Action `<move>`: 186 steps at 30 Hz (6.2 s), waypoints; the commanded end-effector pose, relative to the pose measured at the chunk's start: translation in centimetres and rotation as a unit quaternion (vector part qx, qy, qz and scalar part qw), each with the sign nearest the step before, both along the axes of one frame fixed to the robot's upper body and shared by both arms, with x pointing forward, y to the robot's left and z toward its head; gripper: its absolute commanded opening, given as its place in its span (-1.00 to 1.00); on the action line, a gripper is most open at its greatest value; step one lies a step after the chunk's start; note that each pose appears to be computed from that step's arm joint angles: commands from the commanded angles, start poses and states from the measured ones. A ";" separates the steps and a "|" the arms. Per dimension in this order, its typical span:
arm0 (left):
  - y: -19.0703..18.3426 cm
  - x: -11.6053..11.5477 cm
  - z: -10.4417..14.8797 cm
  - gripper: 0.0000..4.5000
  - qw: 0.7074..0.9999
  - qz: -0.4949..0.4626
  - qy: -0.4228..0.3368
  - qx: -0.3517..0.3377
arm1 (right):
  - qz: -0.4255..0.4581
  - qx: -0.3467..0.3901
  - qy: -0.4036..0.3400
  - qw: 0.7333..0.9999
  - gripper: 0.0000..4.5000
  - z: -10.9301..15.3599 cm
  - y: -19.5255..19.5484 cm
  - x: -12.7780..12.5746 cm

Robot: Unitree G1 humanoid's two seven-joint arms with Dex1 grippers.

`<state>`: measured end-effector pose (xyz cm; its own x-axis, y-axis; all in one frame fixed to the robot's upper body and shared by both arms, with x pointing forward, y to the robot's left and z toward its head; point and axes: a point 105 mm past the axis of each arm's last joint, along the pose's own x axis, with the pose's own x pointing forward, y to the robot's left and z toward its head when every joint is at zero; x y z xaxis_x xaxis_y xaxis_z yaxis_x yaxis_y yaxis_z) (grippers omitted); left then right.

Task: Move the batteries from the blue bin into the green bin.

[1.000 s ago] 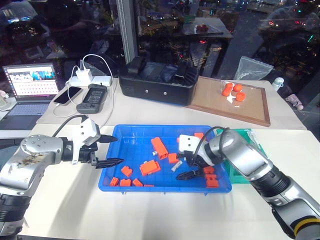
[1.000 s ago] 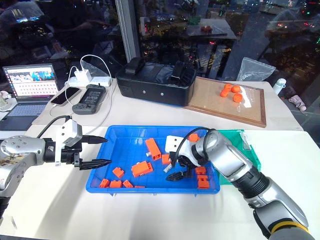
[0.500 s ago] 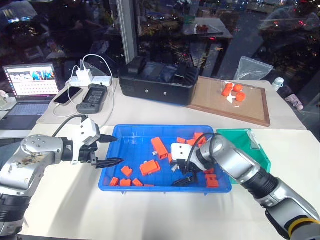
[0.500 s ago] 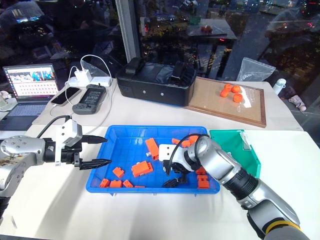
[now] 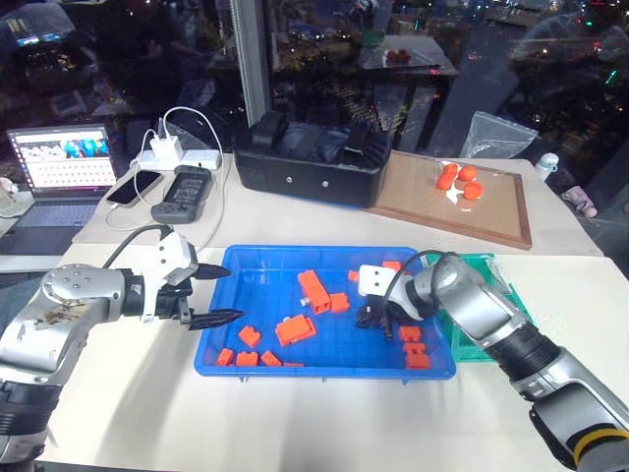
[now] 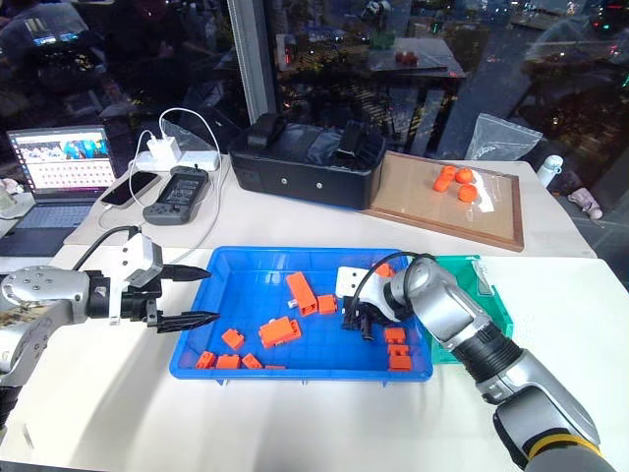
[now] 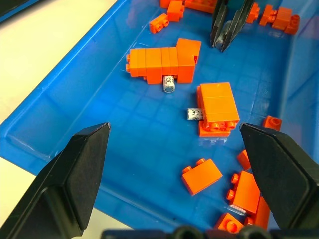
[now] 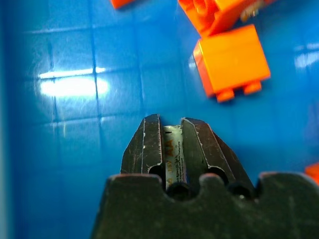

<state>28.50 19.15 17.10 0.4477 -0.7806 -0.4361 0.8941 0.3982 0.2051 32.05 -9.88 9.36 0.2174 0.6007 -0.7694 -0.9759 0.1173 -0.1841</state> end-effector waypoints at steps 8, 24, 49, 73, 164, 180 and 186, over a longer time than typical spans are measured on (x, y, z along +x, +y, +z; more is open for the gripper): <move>-1.1 1.2 1.7 1.00 0.999 -0.029 -0.038 -0.016 | -0.028 0.144 -0.093 0.985 -0.90 12.1 -1.2 0.6; -3.5 2.0 5.3 1.00 0.988 -0.069 -0.062 -0.125 | -0.234 0.023 -0.124 0.964 -0.90 10.6 -14.9 1.2; 1.2 2.5 3.8 1.00 0.995 0.045 -0.071 -0.058 | -0.062 0.144 -0.146 0.977 0.98 12.2 -0.1 3.8; 1.7 0.6 3.4 1.00 0.995 0.063 -0.066 -0.048 | -0.303 0.153 -0.028 0.940 0.75 2.7 9.6 5.4; -2.9 2.3 5.0 1.00 0.990 -0.048 -0.073 -0.114 | -0.257 0.145 -0.125 0.947 -0.89 12.6 -3.3 3.8; -5.0 0.9 5.5 1.00 0.979 -0.145 -0.014 -0.145 | -0.375 0.020 -0.079 0.923 -0.15 6.3 -13.0 1.4; -2.8 2.4 5.0 1.00 0.991 -0.077 -0.031 -0.109 | -0.343 0.061 -0.122 0.929 0.75 9.9 -10.8 2.5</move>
<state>30.56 15.40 21.28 0.2827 -0.9338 -0.2193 0.9569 0.2587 0.1321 34.11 -22.27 16.19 0.6946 0.2717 -0.6661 -0.5771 0.7632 -0.2906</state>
